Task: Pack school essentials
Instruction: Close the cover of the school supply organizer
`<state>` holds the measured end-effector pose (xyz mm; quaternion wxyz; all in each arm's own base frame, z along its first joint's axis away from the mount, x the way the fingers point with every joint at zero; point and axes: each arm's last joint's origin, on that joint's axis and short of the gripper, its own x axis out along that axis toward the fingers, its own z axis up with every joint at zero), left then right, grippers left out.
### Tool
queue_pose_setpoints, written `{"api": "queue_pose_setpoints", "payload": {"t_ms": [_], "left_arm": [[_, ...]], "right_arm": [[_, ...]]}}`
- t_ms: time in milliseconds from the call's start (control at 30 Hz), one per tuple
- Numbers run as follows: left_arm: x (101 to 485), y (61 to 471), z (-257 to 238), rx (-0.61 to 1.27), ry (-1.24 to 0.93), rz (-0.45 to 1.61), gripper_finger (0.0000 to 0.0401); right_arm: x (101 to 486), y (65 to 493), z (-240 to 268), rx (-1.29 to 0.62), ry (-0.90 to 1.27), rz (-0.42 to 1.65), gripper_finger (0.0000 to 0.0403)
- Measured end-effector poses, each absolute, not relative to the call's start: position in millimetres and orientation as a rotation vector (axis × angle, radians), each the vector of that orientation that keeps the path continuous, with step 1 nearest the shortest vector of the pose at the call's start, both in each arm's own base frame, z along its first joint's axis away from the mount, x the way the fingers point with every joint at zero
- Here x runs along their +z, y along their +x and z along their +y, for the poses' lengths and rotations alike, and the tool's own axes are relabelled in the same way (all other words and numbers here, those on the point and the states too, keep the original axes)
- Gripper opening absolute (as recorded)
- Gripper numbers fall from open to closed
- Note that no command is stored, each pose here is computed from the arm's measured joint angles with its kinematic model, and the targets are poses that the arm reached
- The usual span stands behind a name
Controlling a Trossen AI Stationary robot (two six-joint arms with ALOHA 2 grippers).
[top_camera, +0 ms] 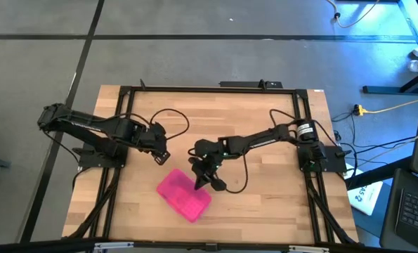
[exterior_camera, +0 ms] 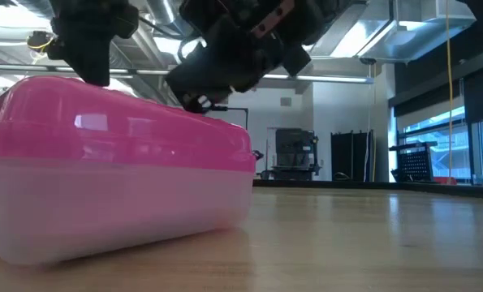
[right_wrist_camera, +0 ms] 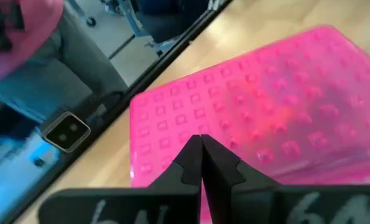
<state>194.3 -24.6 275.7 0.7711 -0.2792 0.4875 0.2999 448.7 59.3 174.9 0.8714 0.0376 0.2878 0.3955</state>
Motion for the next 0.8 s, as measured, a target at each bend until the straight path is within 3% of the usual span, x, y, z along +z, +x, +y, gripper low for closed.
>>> {"api": "queue_pose_setpoints", "payload": {"t_ms": [500,800], "left_arm": [[280,203,-79,0.229,-0.526,1.028,0.0117],[237,216,-117,0.134,-0.443,1.096,0.0117]], "right_arm": [[218,426,47,0.685,0.208,0.730,0.0007],[237,414,35,0.627,0.177,0.746,0.0007]]}}
